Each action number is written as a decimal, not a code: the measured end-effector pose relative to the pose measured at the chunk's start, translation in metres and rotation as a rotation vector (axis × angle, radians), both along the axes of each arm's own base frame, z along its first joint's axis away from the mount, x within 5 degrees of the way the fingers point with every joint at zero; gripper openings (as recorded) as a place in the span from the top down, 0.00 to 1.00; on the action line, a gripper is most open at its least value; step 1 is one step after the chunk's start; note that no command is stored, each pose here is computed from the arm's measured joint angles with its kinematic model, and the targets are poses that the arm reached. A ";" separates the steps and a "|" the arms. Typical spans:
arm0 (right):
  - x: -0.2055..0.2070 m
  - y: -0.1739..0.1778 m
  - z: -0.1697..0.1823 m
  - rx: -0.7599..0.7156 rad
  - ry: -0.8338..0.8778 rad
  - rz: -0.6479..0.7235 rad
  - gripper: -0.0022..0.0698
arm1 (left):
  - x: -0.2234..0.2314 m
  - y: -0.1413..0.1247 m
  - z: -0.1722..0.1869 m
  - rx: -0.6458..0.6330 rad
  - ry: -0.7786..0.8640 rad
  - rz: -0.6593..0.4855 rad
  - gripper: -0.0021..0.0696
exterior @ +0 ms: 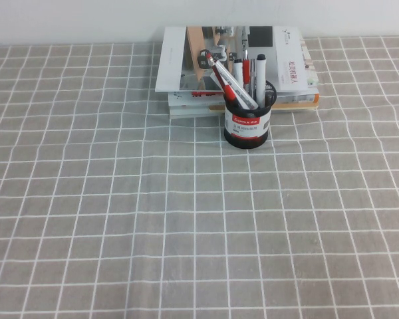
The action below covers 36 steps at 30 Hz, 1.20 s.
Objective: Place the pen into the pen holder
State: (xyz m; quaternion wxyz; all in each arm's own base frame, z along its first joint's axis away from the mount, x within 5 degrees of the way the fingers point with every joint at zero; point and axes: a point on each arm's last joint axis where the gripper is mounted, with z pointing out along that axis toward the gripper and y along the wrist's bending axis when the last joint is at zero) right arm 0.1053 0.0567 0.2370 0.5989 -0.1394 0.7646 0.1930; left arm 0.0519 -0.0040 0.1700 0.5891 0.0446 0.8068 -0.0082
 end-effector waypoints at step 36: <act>-0.047 -0.050 -0.053 0.054 -0.024 -0.437 0.99 | 0.000 0.000 0.000 0.000 0.000 0.000 0.98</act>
